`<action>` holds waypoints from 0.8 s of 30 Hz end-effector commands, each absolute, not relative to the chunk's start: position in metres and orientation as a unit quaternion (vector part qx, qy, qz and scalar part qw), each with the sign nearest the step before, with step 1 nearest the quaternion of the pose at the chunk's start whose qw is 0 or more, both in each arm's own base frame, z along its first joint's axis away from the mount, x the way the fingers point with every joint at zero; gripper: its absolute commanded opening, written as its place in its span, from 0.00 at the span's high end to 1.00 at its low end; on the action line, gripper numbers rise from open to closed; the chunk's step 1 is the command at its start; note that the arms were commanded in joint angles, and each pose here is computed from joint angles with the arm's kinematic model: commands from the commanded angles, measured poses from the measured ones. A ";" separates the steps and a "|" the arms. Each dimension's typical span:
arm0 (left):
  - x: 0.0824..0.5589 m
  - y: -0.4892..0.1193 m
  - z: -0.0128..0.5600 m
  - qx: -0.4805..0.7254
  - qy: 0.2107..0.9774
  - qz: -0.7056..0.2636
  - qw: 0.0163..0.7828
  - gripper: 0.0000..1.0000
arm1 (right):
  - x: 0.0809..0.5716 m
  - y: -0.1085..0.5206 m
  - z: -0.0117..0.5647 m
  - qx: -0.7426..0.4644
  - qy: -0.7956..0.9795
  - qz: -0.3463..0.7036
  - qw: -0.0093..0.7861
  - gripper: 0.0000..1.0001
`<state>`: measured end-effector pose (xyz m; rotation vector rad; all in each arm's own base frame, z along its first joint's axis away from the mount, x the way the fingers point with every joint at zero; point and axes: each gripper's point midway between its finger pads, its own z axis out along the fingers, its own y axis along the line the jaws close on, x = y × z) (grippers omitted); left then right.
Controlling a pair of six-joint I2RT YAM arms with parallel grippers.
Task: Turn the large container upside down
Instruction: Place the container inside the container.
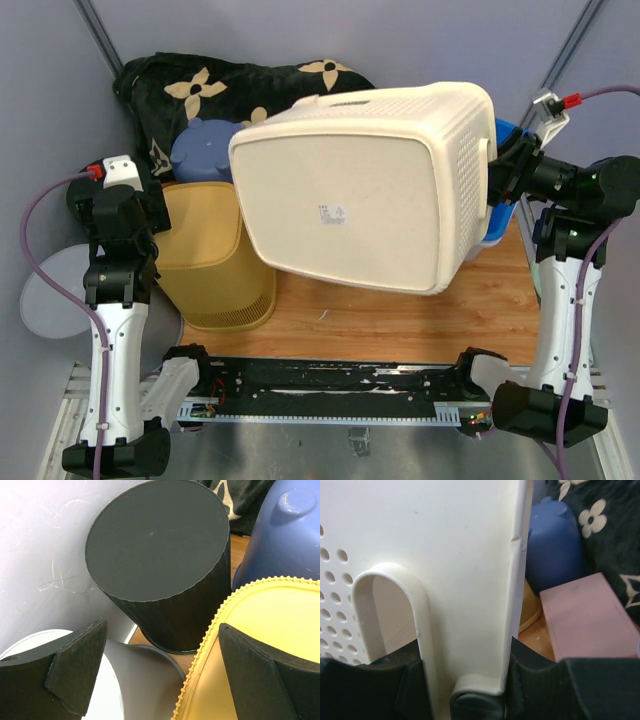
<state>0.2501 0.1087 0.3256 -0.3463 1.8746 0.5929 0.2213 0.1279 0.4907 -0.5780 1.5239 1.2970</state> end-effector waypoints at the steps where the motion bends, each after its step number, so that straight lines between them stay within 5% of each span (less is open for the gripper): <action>1: 0.243 0.113 0.296 -0.136 0.819 0.266 0.489 0.04 | 0.190 0.136 0.473 -0.228 0.653 0.580 0.431 1.00; 9: 0.248 0.112 0.297 -0.130 0.823 0.263 0.487 0.04 | 0.163 0.136 0.383 -0.127 0.681 0.679 0.242 1.00; 24: 0.248 0.113 0.291 -0.128 0.827 0.268 0.478 0.04 | 0.110 0.156 0.307 -0.034 0.678 0.725 0.115 1.00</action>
